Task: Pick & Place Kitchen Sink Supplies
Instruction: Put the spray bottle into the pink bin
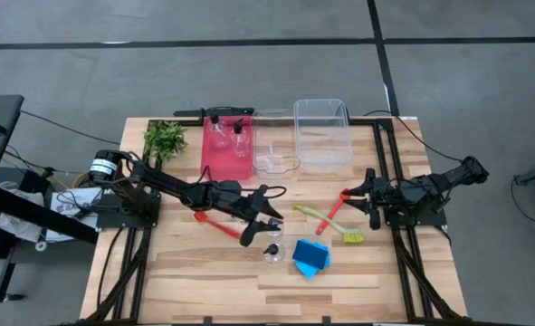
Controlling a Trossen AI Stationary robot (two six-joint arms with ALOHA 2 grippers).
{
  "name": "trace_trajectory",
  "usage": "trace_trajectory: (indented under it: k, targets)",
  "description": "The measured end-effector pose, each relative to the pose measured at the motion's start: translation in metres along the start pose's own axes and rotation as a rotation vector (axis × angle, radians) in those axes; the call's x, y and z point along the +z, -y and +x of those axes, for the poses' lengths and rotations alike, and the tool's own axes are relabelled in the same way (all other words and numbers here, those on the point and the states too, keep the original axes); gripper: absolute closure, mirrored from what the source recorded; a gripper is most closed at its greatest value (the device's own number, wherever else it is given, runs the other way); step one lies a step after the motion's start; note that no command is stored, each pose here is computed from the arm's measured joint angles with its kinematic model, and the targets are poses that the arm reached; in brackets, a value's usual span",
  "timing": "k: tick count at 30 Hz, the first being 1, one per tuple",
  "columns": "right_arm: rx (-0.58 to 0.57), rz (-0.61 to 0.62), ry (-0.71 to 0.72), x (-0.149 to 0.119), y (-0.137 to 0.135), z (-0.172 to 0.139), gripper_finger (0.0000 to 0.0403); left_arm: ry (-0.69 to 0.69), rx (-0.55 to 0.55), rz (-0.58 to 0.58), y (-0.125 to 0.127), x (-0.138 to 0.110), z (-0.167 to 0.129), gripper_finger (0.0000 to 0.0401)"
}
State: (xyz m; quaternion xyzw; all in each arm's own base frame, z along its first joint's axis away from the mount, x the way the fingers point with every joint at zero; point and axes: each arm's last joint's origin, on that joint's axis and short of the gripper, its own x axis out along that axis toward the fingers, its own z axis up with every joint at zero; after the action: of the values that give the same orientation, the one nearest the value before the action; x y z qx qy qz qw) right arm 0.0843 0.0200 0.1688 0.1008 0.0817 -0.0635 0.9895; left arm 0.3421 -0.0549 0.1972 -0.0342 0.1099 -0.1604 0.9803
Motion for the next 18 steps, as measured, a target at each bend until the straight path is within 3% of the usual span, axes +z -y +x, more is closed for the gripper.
trace_trajectory:
  k: [5, 14, 18]
  targets:
    - [0.000, 0.000, 0.000, 0.000, 0.000, 0.000, 0.0284, 0.004, 0.001, 0.003, 0.000, 0.001, 0.000, 0.0279]
    - [0.000, 0.000, 0.000, 0.000, 0.000, 0.000, 0.0284, 0.032, 0.014, 0.080, 0.000, 0.007, -0.003, 0.0262]
    - [0.000, 0.000, 0.000, 0.000, 0.000, 0.000, 0.0284, 0.079, 0.046, 0.097, -0.005, 0.020, -0.011, 0.0279]
